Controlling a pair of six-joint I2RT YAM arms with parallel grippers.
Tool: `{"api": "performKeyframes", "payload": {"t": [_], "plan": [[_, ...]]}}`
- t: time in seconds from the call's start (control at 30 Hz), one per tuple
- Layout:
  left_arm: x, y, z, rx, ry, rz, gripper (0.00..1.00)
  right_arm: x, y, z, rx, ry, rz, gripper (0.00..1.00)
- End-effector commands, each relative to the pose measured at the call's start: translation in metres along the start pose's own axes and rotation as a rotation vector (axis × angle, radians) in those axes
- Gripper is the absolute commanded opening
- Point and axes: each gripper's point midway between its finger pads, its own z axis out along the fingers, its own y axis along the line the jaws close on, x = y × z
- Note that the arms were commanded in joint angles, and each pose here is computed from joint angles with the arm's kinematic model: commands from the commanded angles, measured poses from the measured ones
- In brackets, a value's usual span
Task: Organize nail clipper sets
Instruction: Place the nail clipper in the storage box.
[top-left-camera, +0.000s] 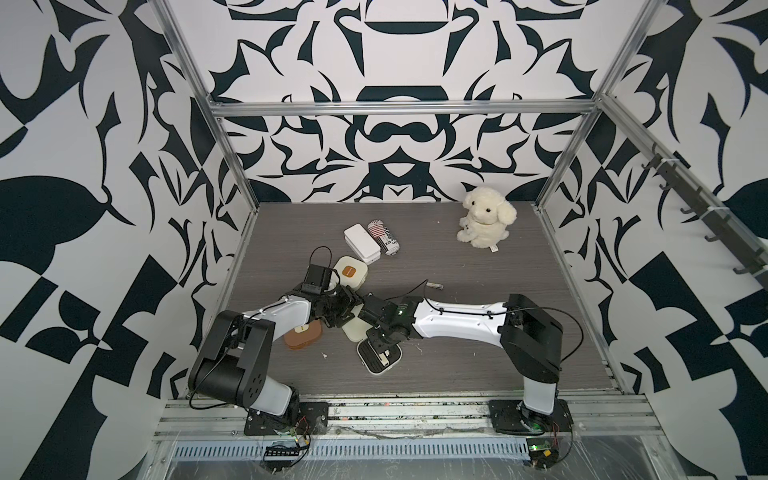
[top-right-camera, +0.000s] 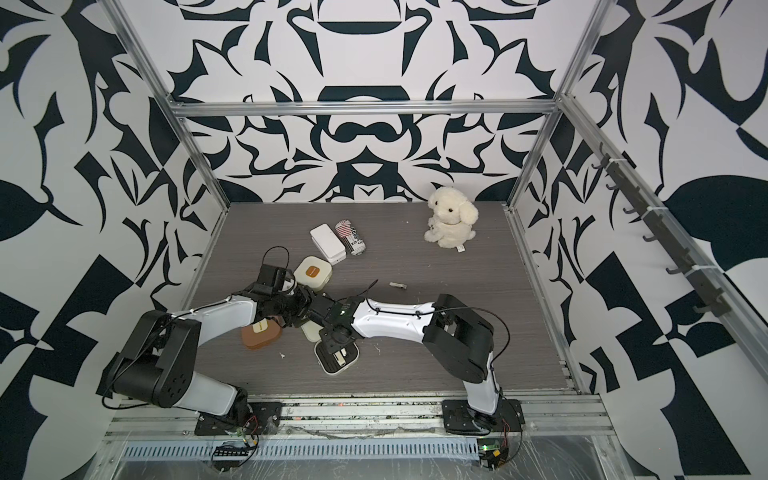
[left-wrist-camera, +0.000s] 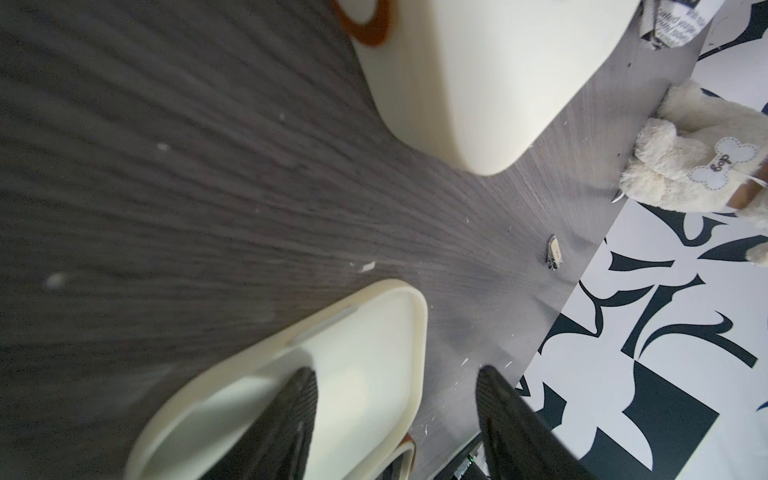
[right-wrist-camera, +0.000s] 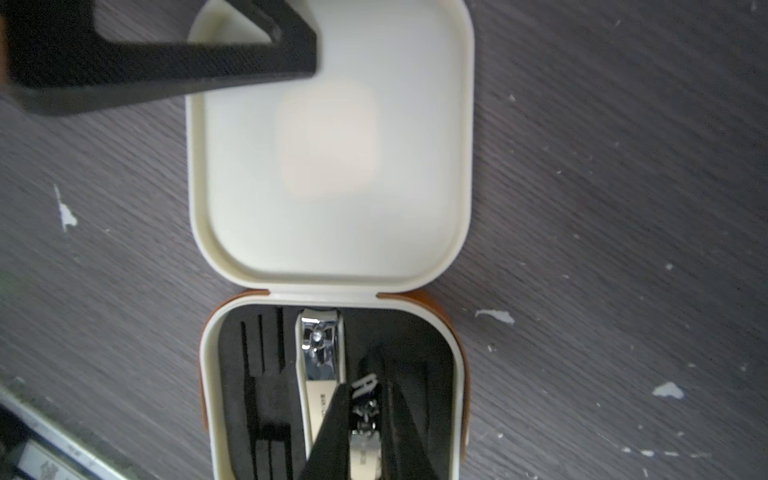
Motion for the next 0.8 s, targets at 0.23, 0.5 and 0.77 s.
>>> {"api": "performKeyframes", "payload": {"t": [0.23,0.5,0.77], "plan": [[0.007,0.032,0.005,-0.112,0.014,-0.041,0.65,0.02,-0.003,-0.003,-0.003,0.04,-0.007,0.06],[0.008,0.034,0.005,-0.115,0.014,-0.042,0.65,0.009,0.0,0.002,-0.002,0.005,-0.008,0.05],[0.008,0.034,0.004,-0.113,0.014,-0.041,0.65,-0.01,0.003,-0.002,0.008,-0.042,-0.01,0.05]]}}
